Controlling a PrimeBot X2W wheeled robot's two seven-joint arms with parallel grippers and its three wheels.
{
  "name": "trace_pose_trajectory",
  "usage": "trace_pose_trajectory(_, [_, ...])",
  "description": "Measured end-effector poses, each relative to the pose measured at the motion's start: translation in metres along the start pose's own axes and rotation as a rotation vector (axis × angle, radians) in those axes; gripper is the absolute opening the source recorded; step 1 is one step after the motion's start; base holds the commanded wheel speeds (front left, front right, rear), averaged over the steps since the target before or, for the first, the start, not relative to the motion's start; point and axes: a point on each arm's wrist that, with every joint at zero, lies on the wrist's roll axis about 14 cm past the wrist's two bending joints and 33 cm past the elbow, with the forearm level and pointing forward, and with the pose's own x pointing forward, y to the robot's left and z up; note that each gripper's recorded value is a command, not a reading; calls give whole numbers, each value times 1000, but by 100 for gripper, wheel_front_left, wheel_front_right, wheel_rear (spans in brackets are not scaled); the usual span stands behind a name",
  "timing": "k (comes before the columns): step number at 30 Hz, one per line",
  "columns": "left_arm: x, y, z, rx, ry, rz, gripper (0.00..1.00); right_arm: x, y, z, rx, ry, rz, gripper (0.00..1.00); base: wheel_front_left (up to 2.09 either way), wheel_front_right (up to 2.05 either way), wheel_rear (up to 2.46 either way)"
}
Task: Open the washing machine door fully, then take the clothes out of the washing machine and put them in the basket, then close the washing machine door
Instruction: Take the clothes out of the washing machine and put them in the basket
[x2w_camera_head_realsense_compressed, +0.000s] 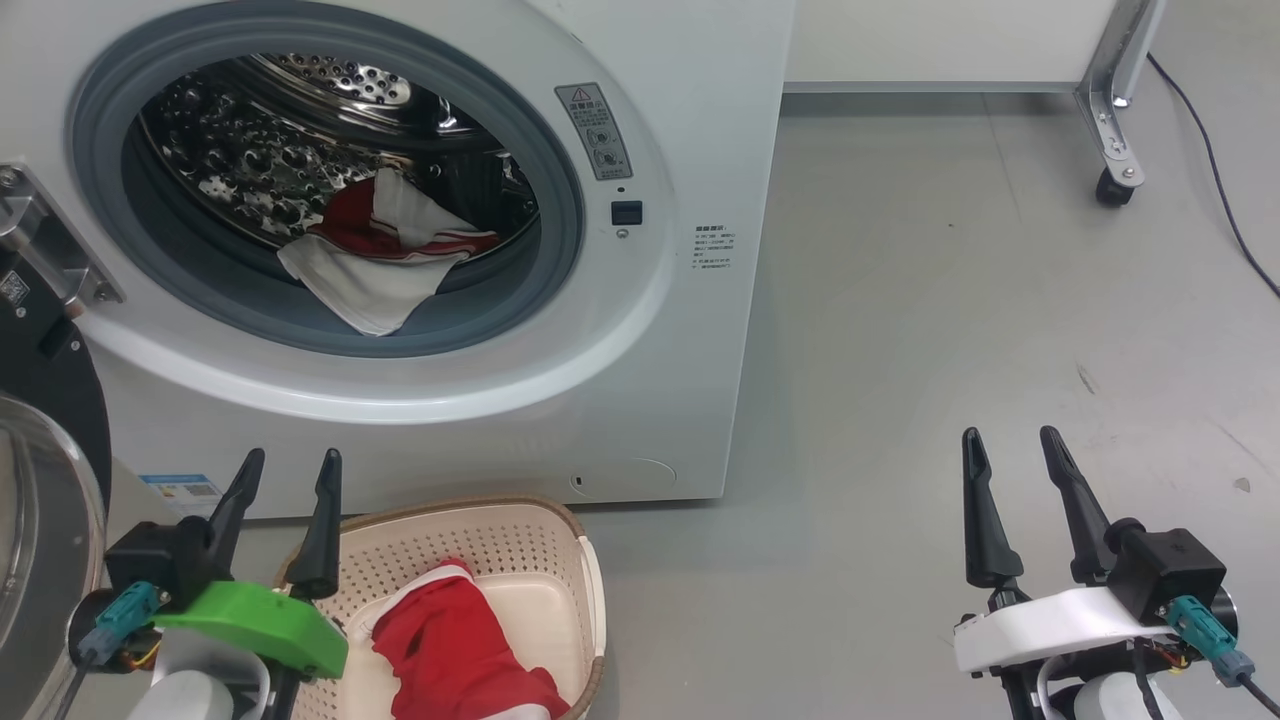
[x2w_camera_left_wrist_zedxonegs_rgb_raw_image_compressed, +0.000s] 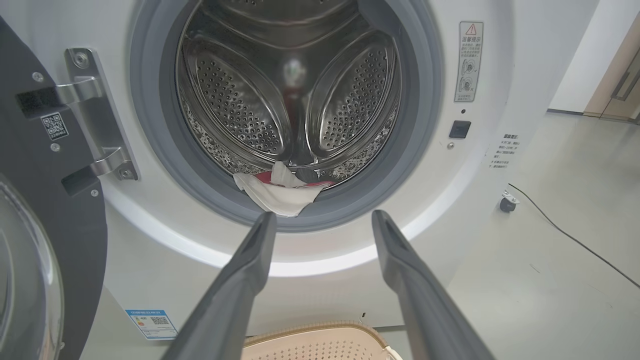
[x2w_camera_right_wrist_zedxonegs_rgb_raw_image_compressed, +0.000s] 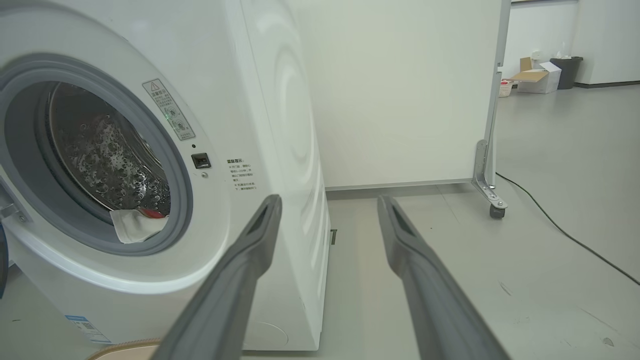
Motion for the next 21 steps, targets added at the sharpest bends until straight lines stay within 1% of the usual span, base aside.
trace_pose_trajectory(21, [-6, -6, 0, 8, -14, -9, 100, -6, -5, -1, 4, 3, -20, 100, 0, 0, 0])
